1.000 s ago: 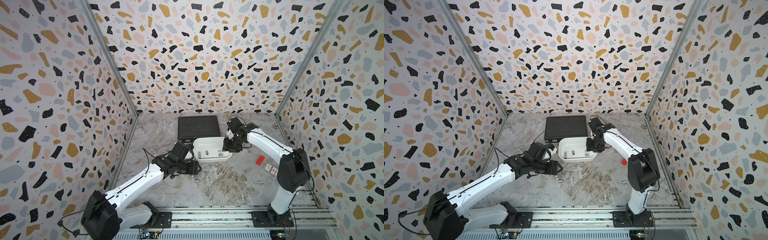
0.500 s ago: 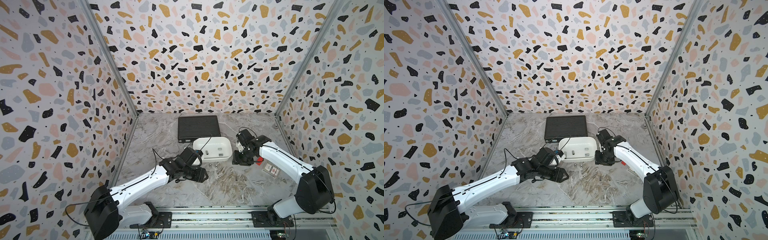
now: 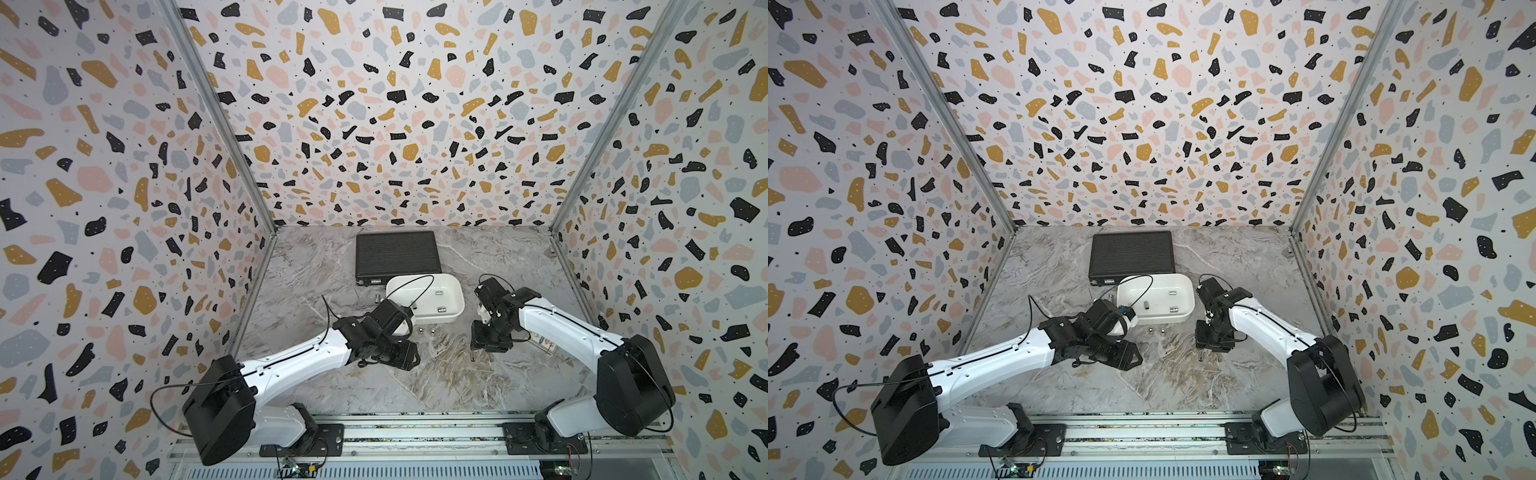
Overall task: Put the socket on the desktop into the storage box
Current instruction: Pick up the socket head at the center of the board.
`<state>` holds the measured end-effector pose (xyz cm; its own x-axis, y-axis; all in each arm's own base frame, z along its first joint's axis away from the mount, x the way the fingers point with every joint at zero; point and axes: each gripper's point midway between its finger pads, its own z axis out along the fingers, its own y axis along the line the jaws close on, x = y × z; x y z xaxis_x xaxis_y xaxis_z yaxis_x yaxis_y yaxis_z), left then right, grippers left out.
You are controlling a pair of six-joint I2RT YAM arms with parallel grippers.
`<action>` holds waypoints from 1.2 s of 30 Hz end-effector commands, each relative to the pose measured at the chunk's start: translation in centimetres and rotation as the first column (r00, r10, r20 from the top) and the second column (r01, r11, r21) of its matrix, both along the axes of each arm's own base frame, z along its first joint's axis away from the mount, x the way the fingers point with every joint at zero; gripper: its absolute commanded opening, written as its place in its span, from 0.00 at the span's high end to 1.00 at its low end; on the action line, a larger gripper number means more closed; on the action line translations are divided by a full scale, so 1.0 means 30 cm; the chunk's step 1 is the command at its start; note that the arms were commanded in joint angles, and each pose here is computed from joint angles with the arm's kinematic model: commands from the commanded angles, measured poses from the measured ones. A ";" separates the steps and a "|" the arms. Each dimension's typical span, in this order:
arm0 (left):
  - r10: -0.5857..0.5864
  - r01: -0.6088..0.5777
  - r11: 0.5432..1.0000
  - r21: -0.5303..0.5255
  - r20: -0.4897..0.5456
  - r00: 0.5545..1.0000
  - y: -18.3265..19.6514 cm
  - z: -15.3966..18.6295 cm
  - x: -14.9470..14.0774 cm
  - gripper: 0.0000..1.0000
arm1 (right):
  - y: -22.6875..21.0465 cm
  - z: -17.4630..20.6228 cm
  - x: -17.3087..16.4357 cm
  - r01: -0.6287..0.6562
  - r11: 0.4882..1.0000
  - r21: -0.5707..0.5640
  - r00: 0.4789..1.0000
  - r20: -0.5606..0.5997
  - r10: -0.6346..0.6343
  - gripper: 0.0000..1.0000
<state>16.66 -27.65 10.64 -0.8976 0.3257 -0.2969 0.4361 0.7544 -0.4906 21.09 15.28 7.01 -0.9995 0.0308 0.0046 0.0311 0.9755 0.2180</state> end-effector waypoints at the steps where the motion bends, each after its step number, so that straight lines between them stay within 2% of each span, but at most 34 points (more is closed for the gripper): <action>1: -0.017 0.018 1.000 -0.015 0.020 1.000 -0.014 -0.001 -0.001 0.44 | 0.010 -0.005 0.002 0.013 1.000 0.009 1.000 0.003 -0.013 0.51; 22: -0.001 0.001 1.000 -0.009 0.027 1.000 -0.005 -0.024 0.000 0.44 | 0.011 -0.096 -0.010 0.019 0.995 -0.094 0.996 -0.080 -0.027 0.56; 36: 0.006 -0.005 1.000 -0.006 0.031 0.999 0.002 -0.030 -0.001 0.44 | 0.021 -0.134 -0.006 0.025 0.993 -0.111 0.994 -0.101 -0.036 0.58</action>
